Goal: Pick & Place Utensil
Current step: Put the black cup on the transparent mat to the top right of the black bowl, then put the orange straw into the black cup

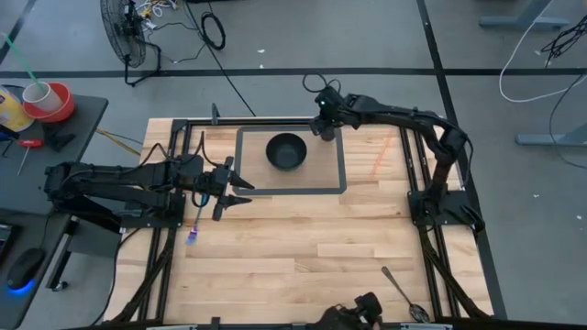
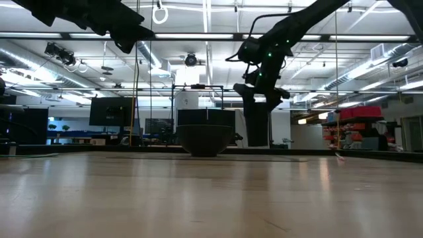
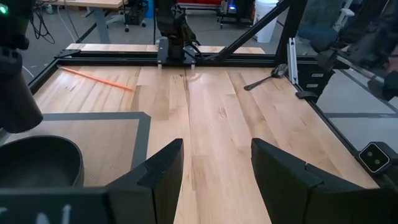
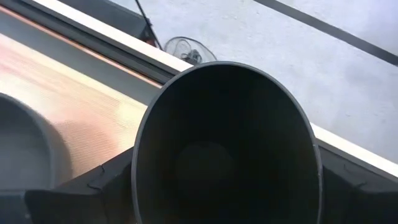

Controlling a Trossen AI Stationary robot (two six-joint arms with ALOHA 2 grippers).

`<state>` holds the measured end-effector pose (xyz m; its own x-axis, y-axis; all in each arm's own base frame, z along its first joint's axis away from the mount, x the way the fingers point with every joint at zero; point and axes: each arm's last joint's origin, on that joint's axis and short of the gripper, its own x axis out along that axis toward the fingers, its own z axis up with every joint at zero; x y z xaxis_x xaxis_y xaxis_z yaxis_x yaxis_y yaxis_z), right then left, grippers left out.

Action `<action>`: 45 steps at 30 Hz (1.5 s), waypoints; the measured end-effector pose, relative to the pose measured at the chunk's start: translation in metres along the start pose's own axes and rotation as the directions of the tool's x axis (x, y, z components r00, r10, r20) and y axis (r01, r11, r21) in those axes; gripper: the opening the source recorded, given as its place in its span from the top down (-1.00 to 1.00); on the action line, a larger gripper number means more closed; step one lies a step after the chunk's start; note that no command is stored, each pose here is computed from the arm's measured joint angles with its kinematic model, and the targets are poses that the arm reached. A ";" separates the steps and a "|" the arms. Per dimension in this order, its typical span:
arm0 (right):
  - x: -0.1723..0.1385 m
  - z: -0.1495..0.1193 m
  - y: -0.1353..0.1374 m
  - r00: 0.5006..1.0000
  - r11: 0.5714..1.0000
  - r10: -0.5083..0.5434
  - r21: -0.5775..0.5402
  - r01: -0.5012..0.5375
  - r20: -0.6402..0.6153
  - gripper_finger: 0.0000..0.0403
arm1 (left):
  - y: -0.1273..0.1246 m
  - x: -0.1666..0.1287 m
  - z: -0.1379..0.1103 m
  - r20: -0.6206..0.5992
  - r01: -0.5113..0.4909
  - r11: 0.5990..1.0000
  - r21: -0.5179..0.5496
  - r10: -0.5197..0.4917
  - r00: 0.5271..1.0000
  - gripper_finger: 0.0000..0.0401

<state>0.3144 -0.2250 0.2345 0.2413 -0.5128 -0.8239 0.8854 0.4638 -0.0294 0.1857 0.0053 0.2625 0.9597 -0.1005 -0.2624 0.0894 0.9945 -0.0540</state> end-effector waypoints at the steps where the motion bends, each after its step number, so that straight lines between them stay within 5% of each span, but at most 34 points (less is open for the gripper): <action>1: 0.002 -0.001 0.000 1.000 1.000 -0.008 -0.003 0.008 -0.003 -0.64 | 0.000 0.000 0.000 0.000 0.000 1.000 0.000 0.000 1.000 0.03; 18: 0.024 -0.016 0.003 1.000 0.998 0.022 0.067 -0.023 0.016 -0.65 | 0.000 0.000 0.000 -0.001 0.001 1.000 -0.008 -0.001 1.000 0.03; 28: 0.022 -0.014 0.007 0.999 0.998 0.022 0.054 -0.024 0.037 -0.94 | 0.000 0.000 0.000 -0.001 0.001 1.000 -0.009 -0.001 1.000 0.03; 45: -0.063 -0.004 -0.008 0.984 0.996 0.058 0.062 -0.070 0.166 -0.95 | 0.000 0.000 -0.001 -0.007 0.000 1.000 -0.024 0.000 1.000 0.03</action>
<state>0.2907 -0.1936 0.2847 0.3552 -0.5975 -0.7189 0.8895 0.4526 0.0633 0.1856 0.0053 0.2619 0.9579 -0.1011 -0.2687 0.0831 0.9935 -0.0775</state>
